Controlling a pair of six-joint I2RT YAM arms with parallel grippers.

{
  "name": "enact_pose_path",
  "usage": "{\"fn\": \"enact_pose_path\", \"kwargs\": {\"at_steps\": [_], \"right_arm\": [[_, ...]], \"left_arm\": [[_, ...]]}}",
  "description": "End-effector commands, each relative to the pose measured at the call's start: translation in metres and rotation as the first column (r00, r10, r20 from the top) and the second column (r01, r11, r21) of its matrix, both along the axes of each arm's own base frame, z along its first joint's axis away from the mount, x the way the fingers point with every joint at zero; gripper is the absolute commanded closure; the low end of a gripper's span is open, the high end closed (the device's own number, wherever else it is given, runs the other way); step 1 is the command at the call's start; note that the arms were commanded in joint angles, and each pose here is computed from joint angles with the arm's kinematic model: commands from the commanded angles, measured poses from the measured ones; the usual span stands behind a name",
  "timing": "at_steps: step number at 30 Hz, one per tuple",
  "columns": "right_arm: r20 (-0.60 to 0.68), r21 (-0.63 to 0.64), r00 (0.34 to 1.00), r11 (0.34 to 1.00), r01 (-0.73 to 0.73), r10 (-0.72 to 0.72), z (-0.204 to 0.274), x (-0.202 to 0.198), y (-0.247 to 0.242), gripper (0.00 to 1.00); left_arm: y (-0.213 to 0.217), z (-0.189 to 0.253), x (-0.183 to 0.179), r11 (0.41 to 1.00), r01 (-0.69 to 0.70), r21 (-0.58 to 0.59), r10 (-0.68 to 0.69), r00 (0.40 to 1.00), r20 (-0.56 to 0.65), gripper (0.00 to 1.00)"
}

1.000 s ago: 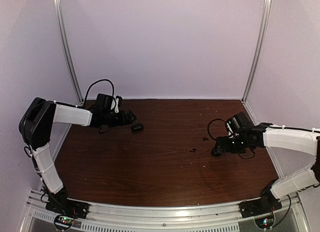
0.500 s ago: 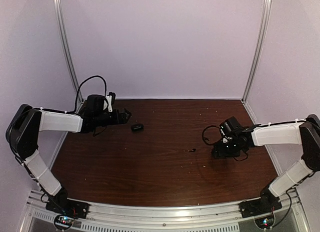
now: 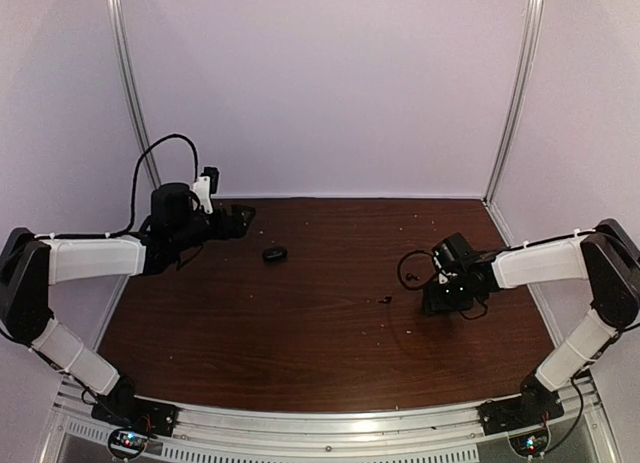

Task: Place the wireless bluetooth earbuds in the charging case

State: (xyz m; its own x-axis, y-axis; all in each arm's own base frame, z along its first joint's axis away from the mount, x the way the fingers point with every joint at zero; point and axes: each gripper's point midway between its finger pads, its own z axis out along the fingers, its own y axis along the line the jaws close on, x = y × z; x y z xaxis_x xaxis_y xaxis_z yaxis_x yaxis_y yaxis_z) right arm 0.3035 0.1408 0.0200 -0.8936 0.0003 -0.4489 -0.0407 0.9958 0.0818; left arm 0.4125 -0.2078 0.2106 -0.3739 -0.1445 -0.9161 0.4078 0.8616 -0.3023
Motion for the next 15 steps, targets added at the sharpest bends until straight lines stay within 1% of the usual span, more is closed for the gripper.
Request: {"fn": "enact_pose_path", "kwargs": {"at_steps": [1,8,11,15], "right_arm": [[-0.002,-0.006,1.000,1.000,-0.009,0.009,-0.004,0.004,0.003,0.36],[-0.008,-0.009,1.000,1.000,-0.029,0.029,-0.005,0.006,0.006,0.46],[0.001,-0.006,0.999,0.999,-0.051,0.051,-0.002,0.006,0.008,0.52],[0.029,-0.014,0.994,0.995,-0.102,0.102,0.006,0.009,0.012,0.57]], "left_arm": [[0.003,0.012,0.002,1.000,-0.019,0.023,0.018,0.999,0.044,0.02],[0.009,0.007,0.007,0.997,-0.067,0.034,0.066,0.998,0.012,0.02],[0.010,0.008,0.007,0.997,-0.067,0.032,0.067,0.998,0.015,0.02],[0.011,0.014,0.005,0.997,-0.077,-0.015,0.077,0.997,0.028,0.02]]}}
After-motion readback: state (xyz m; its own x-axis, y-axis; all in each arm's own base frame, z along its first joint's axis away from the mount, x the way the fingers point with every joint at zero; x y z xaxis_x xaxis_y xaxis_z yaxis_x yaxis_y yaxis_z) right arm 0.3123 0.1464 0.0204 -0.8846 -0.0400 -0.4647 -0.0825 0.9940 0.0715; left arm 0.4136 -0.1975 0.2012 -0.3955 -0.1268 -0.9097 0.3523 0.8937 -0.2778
